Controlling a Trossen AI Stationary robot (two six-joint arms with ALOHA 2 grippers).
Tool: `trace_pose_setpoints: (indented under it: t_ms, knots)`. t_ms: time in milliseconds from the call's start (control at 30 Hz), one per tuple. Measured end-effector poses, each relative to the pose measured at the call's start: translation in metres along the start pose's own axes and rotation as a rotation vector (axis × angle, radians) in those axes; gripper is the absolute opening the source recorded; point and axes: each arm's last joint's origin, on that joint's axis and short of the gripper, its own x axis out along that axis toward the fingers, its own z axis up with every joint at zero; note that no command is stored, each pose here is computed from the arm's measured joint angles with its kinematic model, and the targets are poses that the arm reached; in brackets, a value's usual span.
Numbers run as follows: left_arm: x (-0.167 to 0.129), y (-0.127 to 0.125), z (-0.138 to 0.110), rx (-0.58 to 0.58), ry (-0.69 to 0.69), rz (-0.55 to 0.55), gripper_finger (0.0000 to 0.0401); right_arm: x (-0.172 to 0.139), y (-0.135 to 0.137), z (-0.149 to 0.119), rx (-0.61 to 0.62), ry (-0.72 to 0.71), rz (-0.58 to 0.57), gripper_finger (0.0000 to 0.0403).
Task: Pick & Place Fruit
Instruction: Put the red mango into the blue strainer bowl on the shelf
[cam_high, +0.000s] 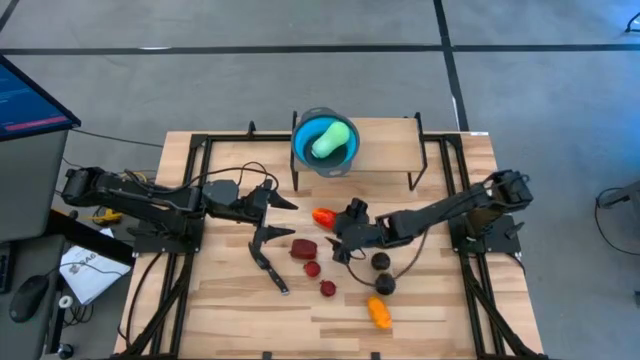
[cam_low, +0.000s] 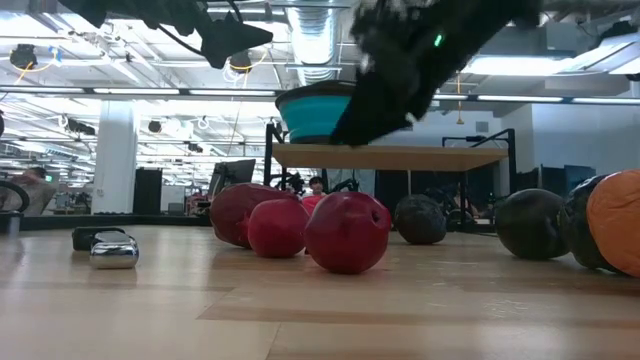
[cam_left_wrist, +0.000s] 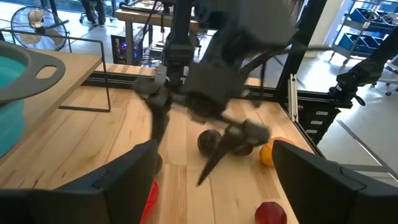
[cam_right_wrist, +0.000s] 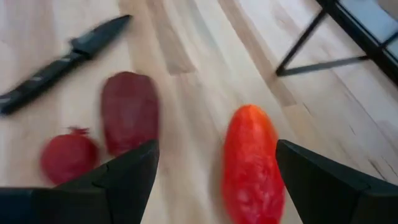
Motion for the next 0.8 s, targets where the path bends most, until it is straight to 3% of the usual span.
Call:
trace_pose_setpoints:
  t_ms: [167, 400, 700, 800]
  knots:
    - [0.000, 0.000, 0.000, 0.002, -0.001, 0.000, 0.0310, 0.035, -0.012, -0.015, 0.022, 0.074, -0.046, 0.0317]
    - [0.000, 0.000, 0.000, 0.002, -0.002, 0.000, 0.0310, 0.059, -0.017, -0.030, 0.045, 0.142, -0.067, 0.0309]
    - [0.000, 0.001, -0.006, -0.005, 0.017, 0.002, 0.0310, 0.061, -0.014, -0.031, 0.084, 0.153, -0.014, 0.0205]
    - [0.000, 0.003, -0.012, -0.033, 0.034, 0.011, 0.0310, 0.056, -0.004, -0.028, 0.096, 0.089, 0.024, 0.0199]
